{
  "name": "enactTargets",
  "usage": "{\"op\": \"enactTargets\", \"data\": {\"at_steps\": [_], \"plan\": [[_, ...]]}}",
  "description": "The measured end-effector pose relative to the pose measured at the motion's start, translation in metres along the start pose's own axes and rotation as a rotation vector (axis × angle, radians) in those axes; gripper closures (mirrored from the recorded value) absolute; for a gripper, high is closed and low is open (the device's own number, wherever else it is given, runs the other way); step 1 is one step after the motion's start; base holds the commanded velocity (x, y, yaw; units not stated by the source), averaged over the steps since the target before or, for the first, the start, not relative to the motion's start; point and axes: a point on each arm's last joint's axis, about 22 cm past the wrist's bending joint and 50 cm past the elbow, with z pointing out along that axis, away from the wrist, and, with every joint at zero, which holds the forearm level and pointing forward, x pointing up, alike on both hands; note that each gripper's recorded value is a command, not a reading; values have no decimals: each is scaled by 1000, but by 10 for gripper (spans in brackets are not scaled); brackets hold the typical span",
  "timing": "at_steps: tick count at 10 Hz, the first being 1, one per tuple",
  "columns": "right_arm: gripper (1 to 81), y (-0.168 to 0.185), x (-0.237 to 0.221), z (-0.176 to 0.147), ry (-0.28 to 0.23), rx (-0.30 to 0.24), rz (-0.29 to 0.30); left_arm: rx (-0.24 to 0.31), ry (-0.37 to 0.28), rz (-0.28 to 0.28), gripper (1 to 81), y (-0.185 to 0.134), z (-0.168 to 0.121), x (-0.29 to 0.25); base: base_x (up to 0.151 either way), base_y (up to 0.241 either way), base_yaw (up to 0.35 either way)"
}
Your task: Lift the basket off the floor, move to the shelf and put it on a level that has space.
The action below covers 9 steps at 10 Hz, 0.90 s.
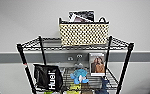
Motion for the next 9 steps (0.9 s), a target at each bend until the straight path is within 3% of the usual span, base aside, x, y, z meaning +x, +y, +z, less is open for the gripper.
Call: {"op": "enactTargets", "data": {"at_steps": [7, 9], "plan": [[10, 13, -42, 62, -22, -70, -40, 42, -36, -9, 10, -28, 68, -55, 0, 0, 0], [10, 13, -63, 81, -38, -83, -54, 34, -52, 5, 10, -22, 92, -75, 0, 0, 0]]}}
